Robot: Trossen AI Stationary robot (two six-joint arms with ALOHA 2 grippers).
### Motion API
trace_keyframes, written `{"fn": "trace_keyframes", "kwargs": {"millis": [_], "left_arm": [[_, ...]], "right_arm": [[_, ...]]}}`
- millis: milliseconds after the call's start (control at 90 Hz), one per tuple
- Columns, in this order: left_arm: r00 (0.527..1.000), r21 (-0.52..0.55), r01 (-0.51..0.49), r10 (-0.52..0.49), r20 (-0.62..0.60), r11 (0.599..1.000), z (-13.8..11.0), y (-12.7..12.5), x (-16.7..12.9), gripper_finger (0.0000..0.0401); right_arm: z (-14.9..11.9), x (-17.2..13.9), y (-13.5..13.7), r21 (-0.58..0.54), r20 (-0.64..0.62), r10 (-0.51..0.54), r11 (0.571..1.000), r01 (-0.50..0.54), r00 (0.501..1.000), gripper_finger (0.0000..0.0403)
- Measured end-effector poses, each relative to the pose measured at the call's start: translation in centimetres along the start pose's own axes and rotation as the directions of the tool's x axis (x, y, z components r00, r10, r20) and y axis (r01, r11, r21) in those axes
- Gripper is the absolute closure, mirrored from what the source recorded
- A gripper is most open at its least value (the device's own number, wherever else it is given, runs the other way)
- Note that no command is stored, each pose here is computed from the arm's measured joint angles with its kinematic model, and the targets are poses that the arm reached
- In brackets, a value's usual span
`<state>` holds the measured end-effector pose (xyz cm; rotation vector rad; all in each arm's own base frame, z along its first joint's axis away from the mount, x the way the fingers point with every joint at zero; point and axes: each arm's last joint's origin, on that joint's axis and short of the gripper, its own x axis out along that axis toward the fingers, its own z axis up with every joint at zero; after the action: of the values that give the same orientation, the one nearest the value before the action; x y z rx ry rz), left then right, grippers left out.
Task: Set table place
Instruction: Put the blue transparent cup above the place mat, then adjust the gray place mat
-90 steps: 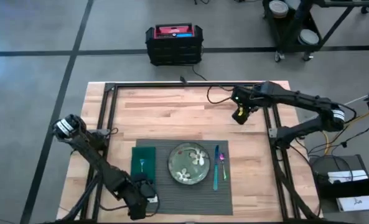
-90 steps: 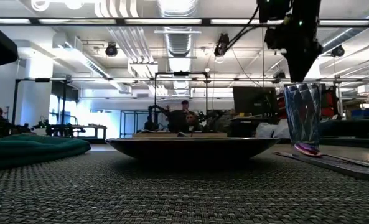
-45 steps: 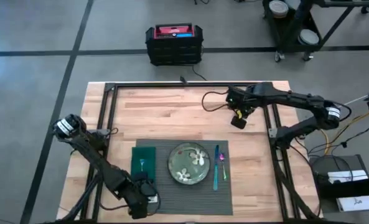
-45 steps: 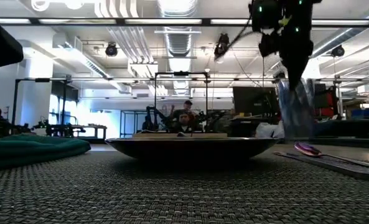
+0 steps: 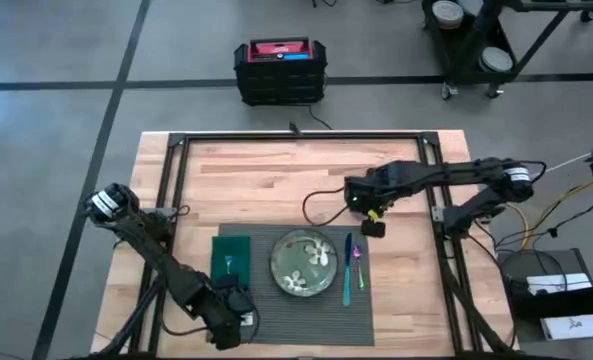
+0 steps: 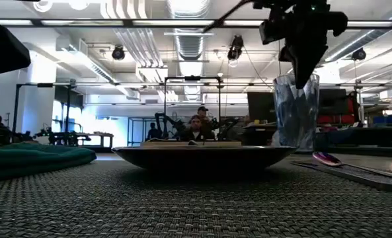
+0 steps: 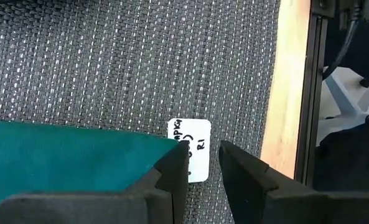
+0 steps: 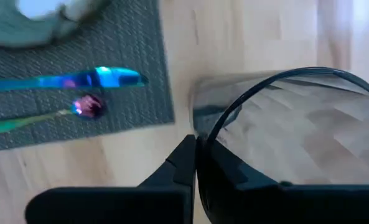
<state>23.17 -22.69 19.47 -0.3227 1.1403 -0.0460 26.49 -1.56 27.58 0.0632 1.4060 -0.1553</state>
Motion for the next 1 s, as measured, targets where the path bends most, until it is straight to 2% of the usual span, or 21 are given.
{"fn": "trace_keyframes", "kwargs": {"millis": [167,289,433,511,667,778,878,1000], "left_arm": [[1.000,-0.009,0.001,-0.001,0.000,1.000,0.0,0.0,0.0,0.0325],[1.000,-0.009,0.001,-0.001,0.000,1.000,0.0,0.0,0.0,0.0325],[1.000,-0.009,0.002,-0.002,0.000,1.000,0.0,0.0,0.0,0.0325],[1.000,-0.010,0.005,-0.005,0.001,1.000,0.0,-0.1,0.0,0.0325],[1.000,-0.010,0.007,-0.007,0.000,1.000,0.0,-0.1,-0.1,0.0325],[1.000,-0.006,0.006,-0.006,-0.001,1.000,0.0,0.0,-0.1,0.0325],[1.000,-0.008,0.002,-0.002,-0.004,1.000,0.0,0.0,-0.2,0.0325],[1.000,-0.001,0.007,-0.007,-0.024,1.000,-0.3,-0.1,-0.3,0.0325]], "right_arm": [[0.7,0.5,0.5,-0.013,-0.018,0.007,1.000,-0.007,1.000,0.0402],[0.9,0.8,0.4,0.019,-0.026,0.007,1.000,-0.007,1.000,0.0399],[1.0,0.5,0.4,0.024,-0.022,0.011,1.000,-0.010,1.000,0.0365],[1.1,-0.9,0.4,0.035,0.016,0.015,0.999,-0.015,1.000,0.0337],[1.2,-3.8,0.2,0.022,0.004,0.013,1.000,-0.013,1.000,0.0283],[1.0,-6.9,0.0,0.073,0.040,0.018,0.997,-0.021,0.999,0.0257],[0.3,-9.2,1.0,0.117,0.103,0.091,0.988,-0.103,0.990,0.0242],[-0.9,-10.2,5.0,0.072,0.186,0.227,0.967,-0.243,0.956,0.0236]]}}
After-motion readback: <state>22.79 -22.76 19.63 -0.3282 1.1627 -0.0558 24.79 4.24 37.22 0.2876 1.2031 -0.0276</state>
